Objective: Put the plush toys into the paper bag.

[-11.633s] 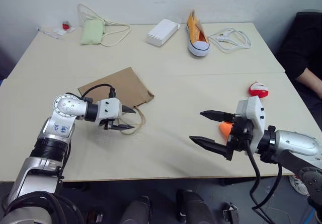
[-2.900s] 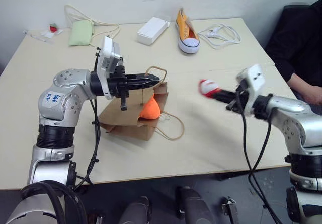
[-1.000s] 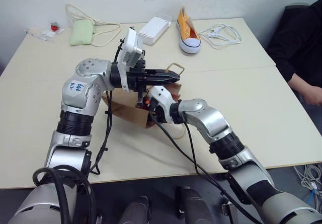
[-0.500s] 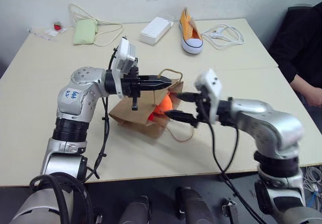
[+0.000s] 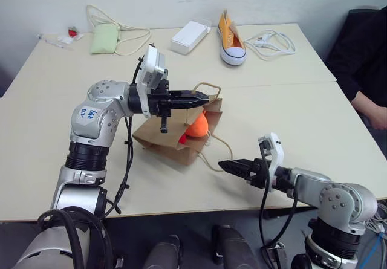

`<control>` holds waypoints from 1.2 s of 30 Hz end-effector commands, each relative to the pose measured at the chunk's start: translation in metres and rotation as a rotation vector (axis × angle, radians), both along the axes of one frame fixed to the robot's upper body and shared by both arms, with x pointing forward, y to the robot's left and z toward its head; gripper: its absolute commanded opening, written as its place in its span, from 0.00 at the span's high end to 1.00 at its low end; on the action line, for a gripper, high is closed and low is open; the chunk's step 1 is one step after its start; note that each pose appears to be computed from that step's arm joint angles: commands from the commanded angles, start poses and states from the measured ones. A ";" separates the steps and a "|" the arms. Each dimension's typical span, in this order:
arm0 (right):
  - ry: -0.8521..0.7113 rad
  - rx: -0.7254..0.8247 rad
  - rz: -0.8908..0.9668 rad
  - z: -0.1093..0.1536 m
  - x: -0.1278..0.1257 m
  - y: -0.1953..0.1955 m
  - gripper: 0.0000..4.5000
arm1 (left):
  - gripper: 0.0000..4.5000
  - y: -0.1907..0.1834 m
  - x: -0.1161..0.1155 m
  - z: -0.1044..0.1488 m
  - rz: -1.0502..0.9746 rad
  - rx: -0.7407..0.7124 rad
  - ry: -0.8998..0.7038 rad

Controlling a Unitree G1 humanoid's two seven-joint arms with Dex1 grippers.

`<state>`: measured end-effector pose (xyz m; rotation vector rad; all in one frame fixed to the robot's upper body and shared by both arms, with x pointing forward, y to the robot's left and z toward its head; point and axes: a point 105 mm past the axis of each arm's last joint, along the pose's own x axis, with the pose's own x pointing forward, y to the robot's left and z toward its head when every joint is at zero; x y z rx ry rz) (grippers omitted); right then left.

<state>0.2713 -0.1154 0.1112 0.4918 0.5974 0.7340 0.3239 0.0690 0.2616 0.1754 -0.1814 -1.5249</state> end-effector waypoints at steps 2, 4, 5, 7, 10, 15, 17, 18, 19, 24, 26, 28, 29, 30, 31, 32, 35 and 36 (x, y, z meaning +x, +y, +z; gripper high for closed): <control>0.054 0.091 -0.001 -0.005 0.007 0.014 0.04 | 1.00 -0.002 -0.004 0.013 -0.014 -0.004 -0.050; 0.044 0.098 -0.005 -0.005 0.011 0.019 0.14 | 1.00 -0.002 -0.003 0.014 -0.012 -0.004 -0.053; 0.046 0.098 -0.012 -0.006 0.013 0.019 0.21 | 1.00 -0.002 -0.003 0.015 -0.010 -0.004 -0.055; 0.046 0.103 -0.024 -0.007 0.016 0.019 0.37 | 1.00 -0.001 -0.003 0.015 -0.008 -0.004 -0.057; 0.013 0.110 -0.032 -0.001 0.020 0.019 0.62 | 1.00 -0.001 -0.003 0.015 -0.006 -0.003 -0.057; -0.089 0.089 -0.069 0.015 0.025 0.008 0.99 | 1.00 0.000 -0.002 0.013 -0.001 -0.004 -0.055; -0.146 0.095 -0.087 0.025 0.026 0.002 0.99 | 1.00 0.000 -0.002 0.013 0.001 -0.006 -0.054; -0.163 0.109 -0.090 0.029 0.025 0.000 0.99 | 1.00 0.000 -0.001 0.013 0.002 -0.007 -0.055; -0.188 0.125 -0.087 0.036 0.024 -0.003 0.99 | 1.00 0.000 0.000 0.013 0.006 -0.009 -0.056; -0.448 0.153 -0.009 0.106 0.009 -0.014 0.99 | 1.00 0.000 0.011 0.023 0.062 -0.050 -0.078; -0.548 0.146 -0.003 0.137 0.007 -0.022 0.99 | 1.00 -0.001 0.016 0.029 0.084 -0.083 -0.086; -0.621 0.126 0.002 0.161 0.004 -0.029 0.99 | 1.00 -0.003 0.021 0.034 0.108 -0.119 -0.092; -0.643 0.118 0.005 0.169 0.003 -0.031 0.99 | 1.00 -0.004 0.023 0.036 0.118 -0.132 -0.094; -0.656 0.083 0.011 0.174 0.002 -0.032 0.99 | 1.00 -0.005 0.026 0.037 0.136 -0.153 -0.093; -0.662 0.037 0.013 0.176 0.002 -0.032 0.99 | 1.00 -0.007 0.029 0.038 0.153 -0.171 -0.089; -0.654 -0.019 0.005 0.175 0.004 -0.032 0.99 | 1.00 -0.010 0.033 0.037 0.170 -0.184 -0.085; -0.637 -0.122 -0.023 0.167 0.010 -0.031 0.99 | 1.00 -0.017 0.036 0.030 0.181 -0.191 -0.070; -0.637 -0.132 -0.027 0.165 0.011 -0.030 0.99 | 1.00 -0.018 0.035 0.028 0.176 -0.192 -0.066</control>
